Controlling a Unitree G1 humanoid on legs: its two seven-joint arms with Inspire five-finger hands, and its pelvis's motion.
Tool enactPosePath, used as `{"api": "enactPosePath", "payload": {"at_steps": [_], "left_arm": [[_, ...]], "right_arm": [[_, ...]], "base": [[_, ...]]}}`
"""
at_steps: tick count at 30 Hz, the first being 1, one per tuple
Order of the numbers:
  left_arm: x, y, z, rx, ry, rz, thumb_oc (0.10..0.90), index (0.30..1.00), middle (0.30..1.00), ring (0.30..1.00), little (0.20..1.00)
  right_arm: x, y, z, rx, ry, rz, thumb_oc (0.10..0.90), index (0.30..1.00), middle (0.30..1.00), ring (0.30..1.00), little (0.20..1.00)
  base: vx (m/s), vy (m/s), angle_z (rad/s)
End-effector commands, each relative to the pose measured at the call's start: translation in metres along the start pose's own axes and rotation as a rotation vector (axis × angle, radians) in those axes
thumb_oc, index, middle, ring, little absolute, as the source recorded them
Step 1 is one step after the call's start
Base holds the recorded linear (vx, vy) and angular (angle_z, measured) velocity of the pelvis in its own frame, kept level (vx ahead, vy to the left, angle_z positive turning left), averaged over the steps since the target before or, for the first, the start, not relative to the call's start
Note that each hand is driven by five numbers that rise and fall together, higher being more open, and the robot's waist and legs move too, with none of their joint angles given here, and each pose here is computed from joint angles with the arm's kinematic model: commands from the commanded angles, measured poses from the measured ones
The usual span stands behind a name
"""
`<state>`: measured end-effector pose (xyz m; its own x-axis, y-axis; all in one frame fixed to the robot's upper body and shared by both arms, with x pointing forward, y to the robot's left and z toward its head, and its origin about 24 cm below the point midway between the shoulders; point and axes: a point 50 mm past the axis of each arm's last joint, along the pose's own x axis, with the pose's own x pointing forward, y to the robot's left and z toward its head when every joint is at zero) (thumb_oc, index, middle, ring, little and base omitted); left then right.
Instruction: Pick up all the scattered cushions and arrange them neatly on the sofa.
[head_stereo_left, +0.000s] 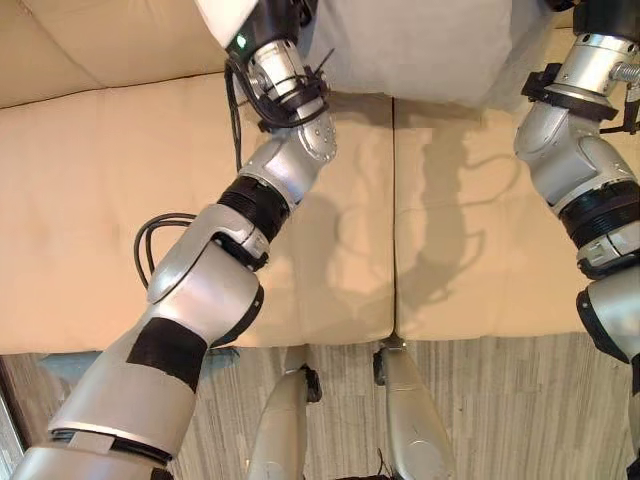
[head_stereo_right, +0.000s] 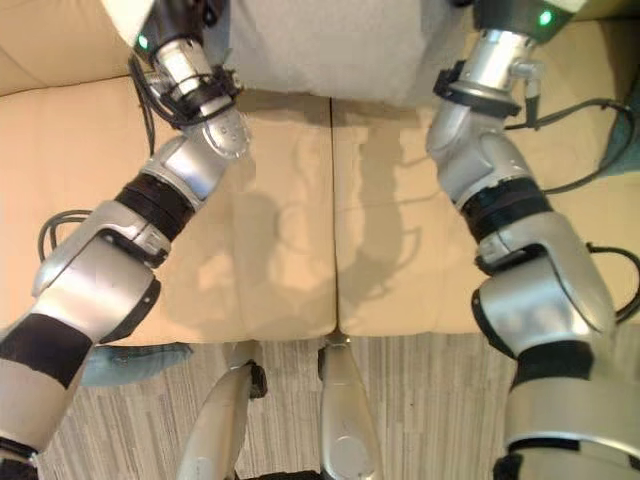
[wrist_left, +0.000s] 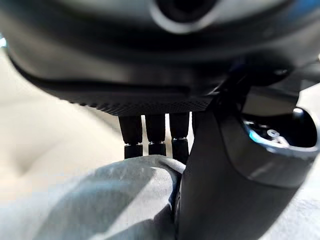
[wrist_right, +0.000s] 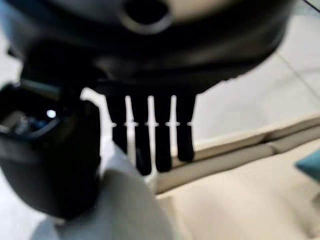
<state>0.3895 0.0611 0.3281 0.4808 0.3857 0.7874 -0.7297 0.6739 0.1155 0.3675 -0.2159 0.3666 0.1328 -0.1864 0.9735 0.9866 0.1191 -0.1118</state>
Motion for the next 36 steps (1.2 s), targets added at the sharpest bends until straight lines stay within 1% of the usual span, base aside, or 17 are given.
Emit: {"api": "enactPosePath", "payload": {"at_steps": [1,3,6,14,15,16,17,18,19,22,23,27,32,33,34,35,36], "left_arm": [[0.004,-0.010,0.043,-0.142,-0.088,-0.062,0.400,0.300,0.300,0.300,0.300],[0.002,-0.012,0.035,-0.134,-0.035,-0.088,0.400,0.300,0.300,0.300,0.300],[0.003,-0.010,0.018,-0.022,-0.060,-0.103,0.400,0.300,0.300,0.300,0.300],[0.017,0.005,-0.017,0.151,-0.038,-0.122,0.400,0.300,0.300,0.300,0.300],[0.017,0.005,-0.020,0.153,-0.022,-0.126,0.400,0.300,0.300,0.300,0.300],[0.015,0.004,-0.023,0.144,0.004,-0.135,0.400,0.300,0.300,0.300,0.300],[0.014,0.003,-0.025,0.137,0.014,-0.144,0.416,0.324,0.324,0.324,0.324],[0.014,0.003,-0.025,0.137,0.014,-0.144,0.591,0.587,0.587,0.587,0.587],[0.009,0.001,-0.031,0.132,0.057,-0.171,0.800,0.900,0.900,0.900,0.900],[0.002,-0.004,-0.038,0.104,0.148,-0.204,0.800,0.900,0.900,0.900,0.900],[-0.007,-0.010,-0.039,0.007,0.251,-0.219,0.800,0.900,0.900,0.900,0.900],[-0.019,-0.017,-0.046,-0.077,0.401,-0.251,0.800,0.900,0.900,0.900,0.900],[-0.023,-0.019,-0.046,-0.193,0.486,-0.262,0.800,0.900,0.900,0.900,0.900],[-0.009,-0.012,-0.040,-0.322,0.513,-0.216,0.800,0.900,0.900,0.900,0.900],[-0.005,-0.009,-0.038,-0.380,0.510,-0.203,0.800,0.900,0.900,0.900,0.900],[0.006,0.002,-0.026,-0.541,0.449,-0.166,0.800,0.900,0.900,0.900,0.900],[0.007,0.012,-0.022,-0.617,0.399,-0.144,0.800,0.900,0.900,0.900,0.900]], "right_arm": [[0.049,-0.019,0.056,0.163,-0.013,-0.185,0.400,0.300,0.300,0.300,0.300],[0.051,-0.017,0.051,0.168,0.035,-0.167,0.400,0.300,0.300,0.300,0.300],[0.051,-0.016,0.059,0.211,0.039,-0.153,0.400,0.300,0.300,0.300,0.300],[0.034,0.000,0.050,0.249,0.151,-0.041,0.400,0.300,0.300,0.300,0.300],[0.032,0.002,0.049,0.262,0.177,-0.036,0.518,0.476,0.476,0.476,0.476],[0.029,0.003,0.050,0.269,0.188,-0.038,0.689,0.733,0.733,0.733,0.733],[0.025,0.006,0.046,0.253,0.197,-0.023,0.800,0.900,0.900,0.900,0.900],[0.024,0.006,0.046,0.253,0.197,-0.023,0.800,0.900,0.900,0.900,0.900],[0.022,0.008,0.045,0.268,0.228,-0.003,0.800,0.900,0.900,0.900,0.900],[0.020,0.010,0.042,0.300,0.291,0.010,0.800,0.900,0.900,0.900,0.900],[0.019,0.011,0.044,0.326,0.312,0.022,0.800,0.900,0.900,0.900,0.900],[0.020,0.011,0.041,0.356,0.335,0.044,0.800,0.900,0.900,0.900,0.900],[0.021,0.005,0.027,0.389,0.365,0.033,0.800,0.900,0.900,0.900,0.900],[0.022,-0.003,0.011,0.407,0.390,0.010,0.800,0.900,0.900,0.900,0.900],[0.021,-0.005,0.002,0.401,0.401,0.007,0.800,0.900,0.900,0.900,0.900],[0.018,-0.010,-0.010,0.401,0.417,-0.004,0.800,0.900,0.900,0.900,0.900],[0.012,-0.015,-0.023,0.405,0.439,-0.014,0.800,0.900,0.900,0.900,0.900]], "base": [[0.00,0.000,0.00],[0.01,-0.009,-0.05],[0.01,0.015,-0.08],[0.01,-0.007,-0.19],[0.00,0.000,0.00],[0.00,-0.002,-0.04],[0.00,0.000,-0.04],[0.00,0.000,0.00],[0.00,0.000,0.00],[0.00,0.000,0.00],[0.00,0.000,0.00],[0.00,-0.004,0.02],[0.00,-0.009,0.00],[0.01,-0.046,0.02],[0.02,-0.073,0.07],[0.01,-0.072,0.12],[0.02,-0.063,0.15]]}}
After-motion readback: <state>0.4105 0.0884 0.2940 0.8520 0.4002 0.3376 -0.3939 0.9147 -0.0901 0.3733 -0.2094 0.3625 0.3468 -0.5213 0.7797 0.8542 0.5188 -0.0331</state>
